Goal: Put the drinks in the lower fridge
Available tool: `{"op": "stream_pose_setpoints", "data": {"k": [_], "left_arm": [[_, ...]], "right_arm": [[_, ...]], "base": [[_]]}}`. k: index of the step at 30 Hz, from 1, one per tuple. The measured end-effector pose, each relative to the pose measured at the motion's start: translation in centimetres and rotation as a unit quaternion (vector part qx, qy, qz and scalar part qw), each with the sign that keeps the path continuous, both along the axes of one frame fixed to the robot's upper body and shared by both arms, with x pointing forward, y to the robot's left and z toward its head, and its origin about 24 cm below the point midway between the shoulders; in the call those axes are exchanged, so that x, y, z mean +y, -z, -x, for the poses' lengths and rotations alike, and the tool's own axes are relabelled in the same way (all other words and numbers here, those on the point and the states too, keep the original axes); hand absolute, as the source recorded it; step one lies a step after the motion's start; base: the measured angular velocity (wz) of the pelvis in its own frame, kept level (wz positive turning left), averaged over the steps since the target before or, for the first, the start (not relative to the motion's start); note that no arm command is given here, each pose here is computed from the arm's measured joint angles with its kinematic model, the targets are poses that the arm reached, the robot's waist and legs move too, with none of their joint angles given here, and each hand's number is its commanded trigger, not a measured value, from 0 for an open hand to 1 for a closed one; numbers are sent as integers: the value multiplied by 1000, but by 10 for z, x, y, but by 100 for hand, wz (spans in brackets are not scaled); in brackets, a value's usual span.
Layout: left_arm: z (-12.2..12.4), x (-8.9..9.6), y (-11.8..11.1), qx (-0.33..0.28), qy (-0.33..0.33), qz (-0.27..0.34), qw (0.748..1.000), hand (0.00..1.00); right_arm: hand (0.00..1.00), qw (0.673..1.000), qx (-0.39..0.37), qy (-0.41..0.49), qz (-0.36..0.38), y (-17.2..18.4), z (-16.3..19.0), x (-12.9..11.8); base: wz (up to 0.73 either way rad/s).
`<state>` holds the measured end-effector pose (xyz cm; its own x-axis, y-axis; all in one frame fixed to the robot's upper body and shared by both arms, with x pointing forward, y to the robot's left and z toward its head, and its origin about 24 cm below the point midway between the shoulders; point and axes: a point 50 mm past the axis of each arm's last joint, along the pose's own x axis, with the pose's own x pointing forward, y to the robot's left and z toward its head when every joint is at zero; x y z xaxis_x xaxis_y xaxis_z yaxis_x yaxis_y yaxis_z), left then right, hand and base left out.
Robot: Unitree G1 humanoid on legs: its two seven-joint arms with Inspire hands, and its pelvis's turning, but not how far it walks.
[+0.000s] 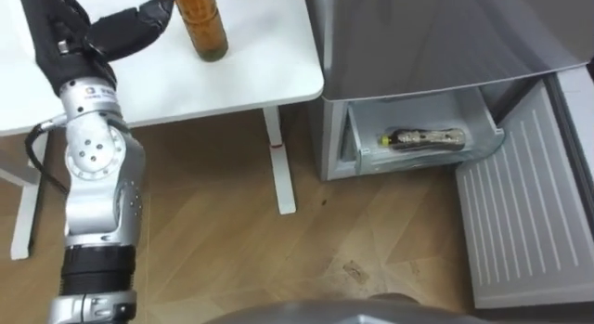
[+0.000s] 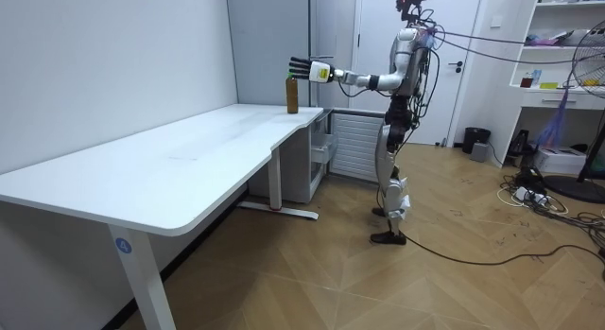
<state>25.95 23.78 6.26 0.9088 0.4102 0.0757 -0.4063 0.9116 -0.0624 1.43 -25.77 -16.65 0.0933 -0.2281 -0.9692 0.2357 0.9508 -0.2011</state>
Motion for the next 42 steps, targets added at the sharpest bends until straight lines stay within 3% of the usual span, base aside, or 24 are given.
{"op": "stream_pose_setpoints", "data": {"k": [5, 16, 23, 35, 42], "left_arm": [[-2, 3, 16, 55, 23, 0, 998, 0], [-27, 5, 0, 43, 69, 17, 997, 0], [-47, 22, -7, 64, 45, 23, 997, 0], [-52, 43, -14, 86, 25, 3, 996, 0], [-57, 46, -22, 88, 31, -5, 996, 0]], "right_arm": [[0, 998, 43, -47, 2, 0, 10, 0], [0, 994, 71, -88, -12, 0, 13, 0], [0, 994, 79, -76, 4, -3, 13, -10], [0, 994, 86, -65, 19, -6, 17, -19], [0, 993, 87, -71, 22, -6, 16, -20]], "base": [[-15], [-9], [-4], [-4], [0]]}}
